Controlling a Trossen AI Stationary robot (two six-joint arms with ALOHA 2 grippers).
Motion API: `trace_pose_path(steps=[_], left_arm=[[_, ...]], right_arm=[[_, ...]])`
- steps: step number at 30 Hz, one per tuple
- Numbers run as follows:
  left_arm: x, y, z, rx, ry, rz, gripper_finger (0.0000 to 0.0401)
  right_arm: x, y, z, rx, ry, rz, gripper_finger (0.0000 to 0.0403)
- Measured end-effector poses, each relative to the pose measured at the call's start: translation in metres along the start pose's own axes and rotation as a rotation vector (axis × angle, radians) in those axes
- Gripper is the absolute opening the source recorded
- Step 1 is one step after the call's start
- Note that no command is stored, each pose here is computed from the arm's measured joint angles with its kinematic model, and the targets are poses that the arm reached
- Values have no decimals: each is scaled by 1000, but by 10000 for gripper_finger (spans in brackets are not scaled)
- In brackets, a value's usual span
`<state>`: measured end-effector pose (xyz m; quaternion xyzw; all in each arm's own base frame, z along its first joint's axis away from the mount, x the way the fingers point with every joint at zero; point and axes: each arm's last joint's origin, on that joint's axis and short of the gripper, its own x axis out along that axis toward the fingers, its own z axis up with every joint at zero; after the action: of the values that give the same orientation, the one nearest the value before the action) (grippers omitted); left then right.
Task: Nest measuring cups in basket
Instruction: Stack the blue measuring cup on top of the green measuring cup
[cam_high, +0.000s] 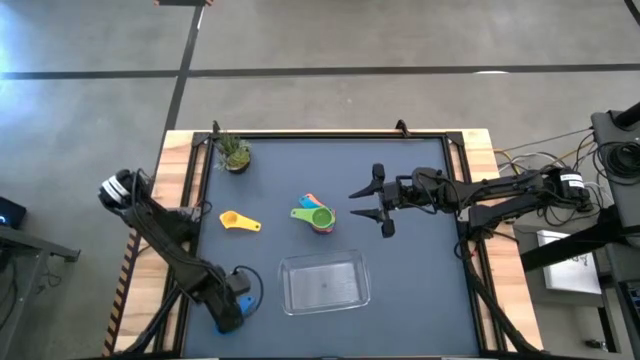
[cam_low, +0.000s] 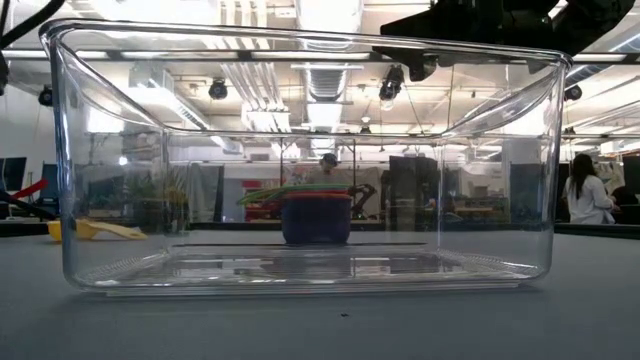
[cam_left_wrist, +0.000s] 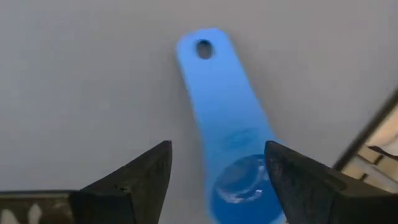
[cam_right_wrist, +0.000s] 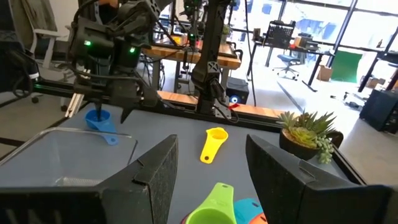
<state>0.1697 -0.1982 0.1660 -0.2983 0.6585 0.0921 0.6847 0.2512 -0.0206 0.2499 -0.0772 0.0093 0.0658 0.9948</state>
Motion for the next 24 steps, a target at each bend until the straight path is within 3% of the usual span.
trace_pose_path(steps=[9, 24], left_arm=[[2, -4, -5, 55, 73, -41, 244], [12, 4, -12, 126, 120, 72, 194]], right_arm=[[0, 0, 0, -16, 0, 0, 178], [0, 0, 0, -7, 4, 0, 178]])
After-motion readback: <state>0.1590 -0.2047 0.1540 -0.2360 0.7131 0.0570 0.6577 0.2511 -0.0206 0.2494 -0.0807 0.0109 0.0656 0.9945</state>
